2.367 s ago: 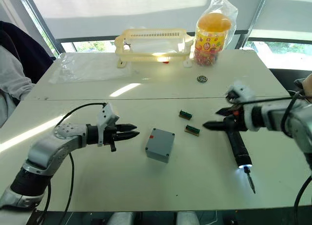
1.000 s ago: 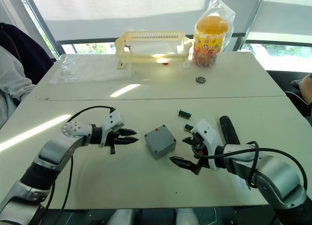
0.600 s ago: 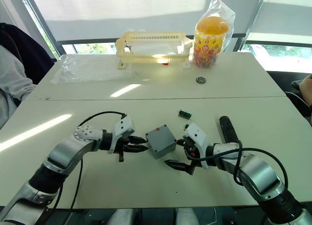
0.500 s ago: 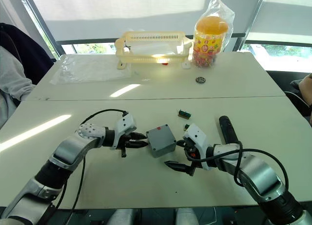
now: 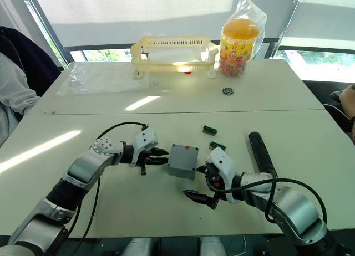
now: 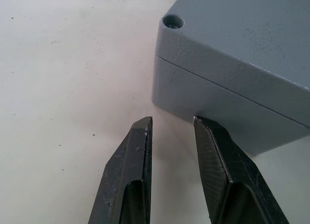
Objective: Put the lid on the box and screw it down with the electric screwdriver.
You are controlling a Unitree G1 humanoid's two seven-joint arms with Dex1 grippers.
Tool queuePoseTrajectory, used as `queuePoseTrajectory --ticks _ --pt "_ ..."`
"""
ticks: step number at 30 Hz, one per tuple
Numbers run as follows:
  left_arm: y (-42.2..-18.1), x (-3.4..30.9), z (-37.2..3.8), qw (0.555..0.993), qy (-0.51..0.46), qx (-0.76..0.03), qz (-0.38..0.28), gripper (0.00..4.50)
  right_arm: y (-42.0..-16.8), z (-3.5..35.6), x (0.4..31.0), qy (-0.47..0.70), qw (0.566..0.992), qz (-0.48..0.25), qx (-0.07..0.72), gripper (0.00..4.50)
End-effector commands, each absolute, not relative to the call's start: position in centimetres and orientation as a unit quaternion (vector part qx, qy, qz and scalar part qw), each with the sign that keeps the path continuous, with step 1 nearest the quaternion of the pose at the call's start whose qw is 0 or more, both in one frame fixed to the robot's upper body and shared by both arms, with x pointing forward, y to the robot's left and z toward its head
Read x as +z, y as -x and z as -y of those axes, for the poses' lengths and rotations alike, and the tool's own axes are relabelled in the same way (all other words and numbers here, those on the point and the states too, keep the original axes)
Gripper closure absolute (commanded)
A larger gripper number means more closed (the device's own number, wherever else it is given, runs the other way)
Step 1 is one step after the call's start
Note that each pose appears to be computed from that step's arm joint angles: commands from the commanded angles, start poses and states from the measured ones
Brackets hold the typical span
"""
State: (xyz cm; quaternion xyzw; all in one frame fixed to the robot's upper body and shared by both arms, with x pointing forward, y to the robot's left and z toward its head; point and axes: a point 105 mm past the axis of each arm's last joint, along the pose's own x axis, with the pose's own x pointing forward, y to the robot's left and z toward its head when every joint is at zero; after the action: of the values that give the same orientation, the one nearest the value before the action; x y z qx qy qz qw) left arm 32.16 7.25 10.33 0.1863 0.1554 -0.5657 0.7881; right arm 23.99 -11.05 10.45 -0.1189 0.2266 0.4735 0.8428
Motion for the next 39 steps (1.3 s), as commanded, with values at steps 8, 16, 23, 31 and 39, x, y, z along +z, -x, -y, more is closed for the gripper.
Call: queuePoseTrajectory --ticks 8,16,23,31,39 --pt "-30.9 15.9 -10.9 0.796 -0.172 -0.568 -0.119 3.17 -27.4 16.9 17.8 0.098 0.911 -0.125 0.382 0.04" --pt "-30.3 19.5 -9.5 0.795 -0.158 -0.580 -0.077 3.17 -34.4 17.4 16.6 0.108 0.941 -0.049 0.316 2.37" --pt "-29.9 19.2 -9.7 0.801 -0.160 -0.570 -0.084 3.17 -38.0 17.0 15.0 0.117 0.937 -0.043 0.327 2.37" --pt "-29.7 18.7 -10.2 0.812 -0.159 -0.554 -0.091 3.17 -39.3 16.5 13.7 0.117 0.930 -0.049 0.345 2.37" --pt "-29.5 18.2 -10.5 0.817 -0.159 -0.546 -0.097 3.17 -39.9 16.6 13.3 0.113 0.933 -0.050 0.338 2.37"
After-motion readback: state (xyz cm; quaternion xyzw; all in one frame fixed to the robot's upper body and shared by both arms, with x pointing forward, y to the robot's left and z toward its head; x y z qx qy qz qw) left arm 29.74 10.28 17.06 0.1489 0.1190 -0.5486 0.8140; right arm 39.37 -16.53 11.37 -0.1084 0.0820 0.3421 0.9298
